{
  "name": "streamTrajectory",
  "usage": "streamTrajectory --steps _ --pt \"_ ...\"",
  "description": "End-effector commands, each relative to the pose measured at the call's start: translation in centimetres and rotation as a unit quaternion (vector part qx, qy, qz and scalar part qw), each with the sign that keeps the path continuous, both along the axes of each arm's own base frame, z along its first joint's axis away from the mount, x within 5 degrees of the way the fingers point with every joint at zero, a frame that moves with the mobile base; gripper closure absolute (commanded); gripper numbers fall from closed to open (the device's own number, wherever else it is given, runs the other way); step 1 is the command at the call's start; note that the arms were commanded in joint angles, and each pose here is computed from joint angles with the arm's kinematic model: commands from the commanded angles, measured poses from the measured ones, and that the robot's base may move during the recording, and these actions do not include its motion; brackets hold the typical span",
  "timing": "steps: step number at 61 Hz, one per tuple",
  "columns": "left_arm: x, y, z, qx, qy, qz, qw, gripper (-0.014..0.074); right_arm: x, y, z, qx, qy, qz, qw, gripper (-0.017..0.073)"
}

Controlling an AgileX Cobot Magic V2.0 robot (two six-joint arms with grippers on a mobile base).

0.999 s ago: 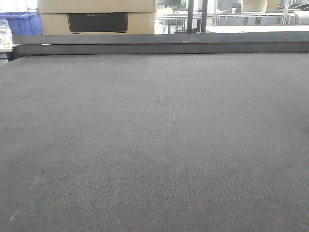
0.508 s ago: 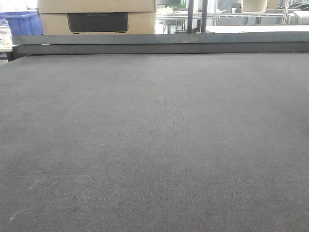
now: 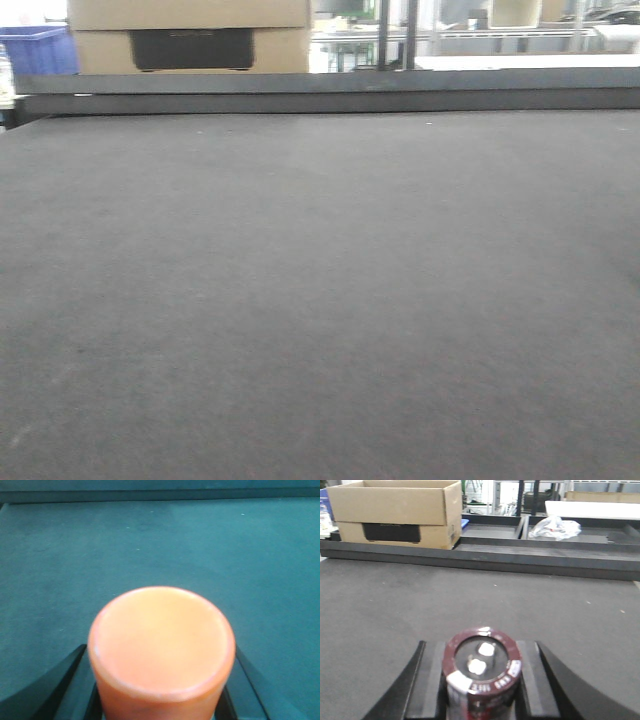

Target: Place cylindrical capacitor in blue bin on shelf

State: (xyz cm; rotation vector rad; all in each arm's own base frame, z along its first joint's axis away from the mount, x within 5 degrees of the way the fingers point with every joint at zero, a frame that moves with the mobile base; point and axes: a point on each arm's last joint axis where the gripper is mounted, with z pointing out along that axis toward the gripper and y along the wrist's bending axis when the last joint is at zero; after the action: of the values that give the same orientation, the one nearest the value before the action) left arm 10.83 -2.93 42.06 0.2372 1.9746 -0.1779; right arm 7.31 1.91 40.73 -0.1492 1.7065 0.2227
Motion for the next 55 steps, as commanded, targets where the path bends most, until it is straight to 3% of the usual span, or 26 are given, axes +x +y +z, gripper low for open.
streamTrajectory --steps 1,55 --pt "-0.19 -0.04 0.46 -0.006 -0.014 -0.004 1.000 0.0704 -0.27 -0.07 0.61 0.000 -0.023 -0.001 1.000 0.0721" --pt "-0.19 -0.04 0.46 -0.006 -0.014 -0.004 1.000 0.0704 -0.27 -0.07 0.61 0.000 -0.023 -0.001 1.000 0.0721"
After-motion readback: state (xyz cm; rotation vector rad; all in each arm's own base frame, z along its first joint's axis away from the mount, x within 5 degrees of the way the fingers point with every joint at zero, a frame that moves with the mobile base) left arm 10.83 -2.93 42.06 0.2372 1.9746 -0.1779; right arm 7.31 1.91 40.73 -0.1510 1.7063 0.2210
